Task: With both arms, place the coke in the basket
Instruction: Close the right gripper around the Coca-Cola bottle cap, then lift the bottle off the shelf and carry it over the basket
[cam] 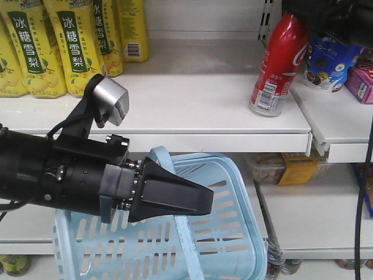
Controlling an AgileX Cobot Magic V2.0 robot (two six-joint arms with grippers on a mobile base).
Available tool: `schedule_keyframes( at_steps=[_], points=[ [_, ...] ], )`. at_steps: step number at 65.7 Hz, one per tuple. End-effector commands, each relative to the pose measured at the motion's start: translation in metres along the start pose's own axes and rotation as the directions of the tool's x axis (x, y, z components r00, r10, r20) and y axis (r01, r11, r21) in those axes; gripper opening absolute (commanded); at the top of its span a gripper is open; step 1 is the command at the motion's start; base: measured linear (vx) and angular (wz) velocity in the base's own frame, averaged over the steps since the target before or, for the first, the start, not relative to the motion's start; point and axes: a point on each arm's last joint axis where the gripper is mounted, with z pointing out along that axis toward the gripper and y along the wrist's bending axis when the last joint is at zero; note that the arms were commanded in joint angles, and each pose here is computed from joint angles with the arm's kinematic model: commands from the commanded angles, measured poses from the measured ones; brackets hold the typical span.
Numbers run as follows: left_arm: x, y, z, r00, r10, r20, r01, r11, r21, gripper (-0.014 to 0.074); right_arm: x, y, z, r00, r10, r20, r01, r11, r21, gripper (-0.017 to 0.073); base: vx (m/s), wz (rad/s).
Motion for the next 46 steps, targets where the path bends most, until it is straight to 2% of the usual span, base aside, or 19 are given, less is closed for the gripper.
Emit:
schedule_keyframes(
  at_steps=[1,4,7,24,29,38,46],
  points=[
    [-0.005,-0.023,-0.005,0.998,0.021,0.053,-0.026,0.996,0.089,-0.0006,-0.021,0.017,-0.010,0.997,0.011,0.072,-0.005,0.996,-0.087,-0.0015,0.00,0.00],
    [-0.005,-0.023,-0.005,0.998,0.021,0.053,-0.026,0.996,0.089,-0.0006,-0.024,0.026,-0.015,0.998,0.001,0.068,0.008,0.989,-0.146,-0.0009,0.00,0.00],
    [-0.005,-0.023,-0.005,0.998,0.021,0.053,-0.026,0.996,0.089,-0.0006,-0.028,0.034,-0.022,0.998,-0.014,0.065,0.024,0.985,-0.169,-0.0005,0.00,0.00],
    [-0.005,-0.023,-0.005,0.998,0.021,0.053,-0.026,0.996,0.089,-0.0006,-0.048,0.083,-0.085,0.995,-0.101,-0.018,0.098,0.986,-0.134,-0.0005,0.00,0.00],
    [-0.005,-0.023,-0.005,0.998,0.021,0.053,-0.026,0.996,0.089,-0.0006,-0.047,0.095,-0.100,0.993,-0.101,-0.060,0.091,0.985,-0.144,-0.0005,0.00,0.00],
    [-0.005,-0.023,-0.005,0.998,0.021,0.053,-0.026,0.996,0.089,-0.0006,-0.029,0.105,-0.108,0.992,-0.011,-0.127,-0.014,0.979,-0.201,-0.0005,0.00,0.00],
    [-0.005,-0.023,-0.005,0.998,0.021,0.053,-0.026,0.996,0.089,-0.0006,-0.002,0.102,-0.102,0.983,0.091,-0.157,-0.129,0.959,-0.252,-0.0003,0.00,0.00]
  ],
)
